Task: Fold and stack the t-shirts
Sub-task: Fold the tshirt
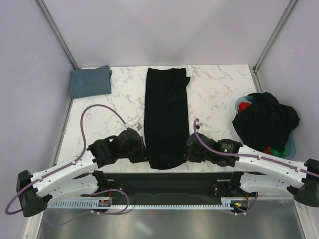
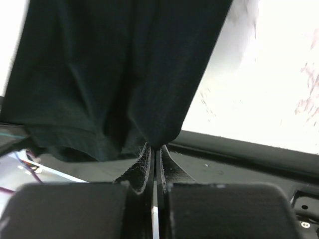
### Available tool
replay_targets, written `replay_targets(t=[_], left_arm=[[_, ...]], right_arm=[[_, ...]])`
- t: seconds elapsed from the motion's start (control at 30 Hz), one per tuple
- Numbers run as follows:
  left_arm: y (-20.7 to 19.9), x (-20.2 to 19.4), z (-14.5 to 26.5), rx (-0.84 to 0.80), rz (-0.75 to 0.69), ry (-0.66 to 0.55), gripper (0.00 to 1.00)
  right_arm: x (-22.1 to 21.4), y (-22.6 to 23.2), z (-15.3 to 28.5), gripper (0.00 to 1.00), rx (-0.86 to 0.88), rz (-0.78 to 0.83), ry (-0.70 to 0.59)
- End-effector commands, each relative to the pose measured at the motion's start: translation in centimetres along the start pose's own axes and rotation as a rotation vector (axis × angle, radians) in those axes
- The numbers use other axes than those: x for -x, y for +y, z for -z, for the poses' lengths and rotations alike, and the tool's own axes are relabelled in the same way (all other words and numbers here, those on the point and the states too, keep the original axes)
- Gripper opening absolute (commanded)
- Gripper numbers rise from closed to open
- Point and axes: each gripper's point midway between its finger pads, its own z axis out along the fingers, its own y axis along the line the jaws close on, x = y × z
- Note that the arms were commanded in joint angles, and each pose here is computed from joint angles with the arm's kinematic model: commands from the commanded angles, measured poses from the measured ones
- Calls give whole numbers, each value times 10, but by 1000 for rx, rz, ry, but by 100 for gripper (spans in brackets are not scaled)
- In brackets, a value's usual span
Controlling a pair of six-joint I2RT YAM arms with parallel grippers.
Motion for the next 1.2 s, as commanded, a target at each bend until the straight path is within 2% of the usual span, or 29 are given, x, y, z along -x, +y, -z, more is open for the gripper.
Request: replay_targets(t=[0.0, 0.13, 0.4, 0.53, 0.83, 1.17], left_arm=[[9, 20, 7, 99, -66, -70, 2], [3, 42, 1, 157, -99, -96, 2], [-12, 117, -3, 200, -118, -165, 2], [-15, 145, -9, 220, -111, -176, 2], [7, 198, -40, 299, -106, -156, 2], [13, 240, -58, 280, -130, -126, 2]], right_arm=[[39, 0, 11, 0, -67, 46, -115], [76, -1, 7, 0, -119, 73, -168], [147, 4, -5, 0, -165, 126, -223], [166, 5, -17, 0, -175, 141, -213], [203, 1, -48, 0, -195, 160, -186], [237, -4, -74, 0, -188, 150, -160]])
